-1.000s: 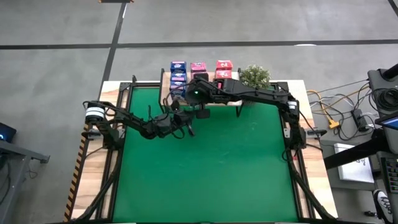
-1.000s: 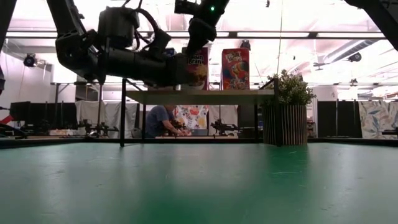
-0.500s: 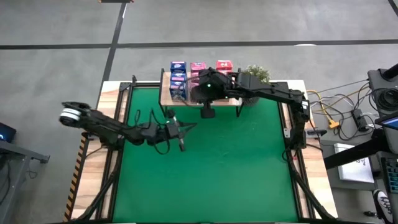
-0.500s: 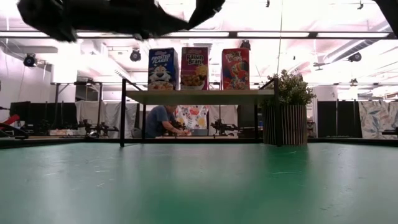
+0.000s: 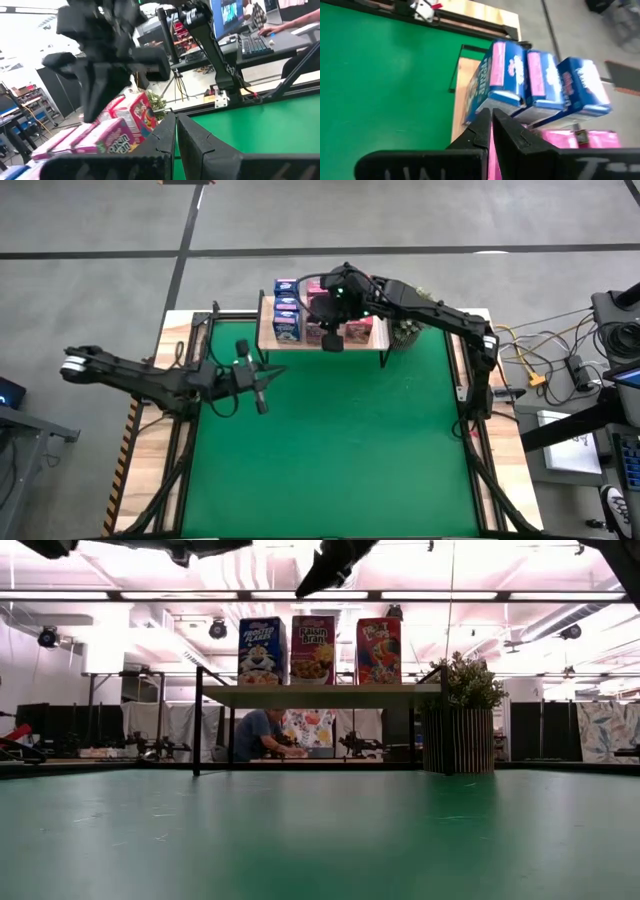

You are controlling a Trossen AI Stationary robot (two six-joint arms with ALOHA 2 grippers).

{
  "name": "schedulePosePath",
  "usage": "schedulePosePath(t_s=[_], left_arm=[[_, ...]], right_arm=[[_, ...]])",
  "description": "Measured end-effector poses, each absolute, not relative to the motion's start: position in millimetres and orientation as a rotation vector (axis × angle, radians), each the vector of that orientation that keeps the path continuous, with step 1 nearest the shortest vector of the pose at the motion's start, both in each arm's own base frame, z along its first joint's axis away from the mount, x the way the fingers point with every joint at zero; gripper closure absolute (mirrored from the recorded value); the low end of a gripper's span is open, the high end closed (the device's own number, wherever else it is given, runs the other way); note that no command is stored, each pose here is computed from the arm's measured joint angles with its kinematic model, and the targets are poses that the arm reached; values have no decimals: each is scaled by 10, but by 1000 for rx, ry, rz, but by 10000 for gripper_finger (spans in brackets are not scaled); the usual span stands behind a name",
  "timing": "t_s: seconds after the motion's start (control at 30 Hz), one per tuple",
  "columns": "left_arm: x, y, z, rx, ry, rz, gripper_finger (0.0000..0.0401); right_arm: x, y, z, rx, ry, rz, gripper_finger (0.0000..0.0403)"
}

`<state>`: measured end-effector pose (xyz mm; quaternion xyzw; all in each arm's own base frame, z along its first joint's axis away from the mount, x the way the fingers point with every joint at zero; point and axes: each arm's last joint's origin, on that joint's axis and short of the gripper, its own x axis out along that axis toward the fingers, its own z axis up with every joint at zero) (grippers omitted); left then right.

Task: Stack cereal on shelf
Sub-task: Put the violet cereal box on the shelf aligned with the violet cereal boxes

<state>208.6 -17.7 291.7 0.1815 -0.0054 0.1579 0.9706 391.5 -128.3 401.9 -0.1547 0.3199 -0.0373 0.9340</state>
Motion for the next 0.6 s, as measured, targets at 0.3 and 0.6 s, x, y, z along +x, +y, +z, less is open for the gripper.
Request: schedulePosePath(t_s=[0.3,0.6], left_arm=[[1869,-145,3010,360,-5,317,401],[1845,-142,3005,364,8,315,401]], right_arm=[[3898,-1409,3833,-275,697,-39,394],[3896,-1454,3764,-271,710,-41,394]])
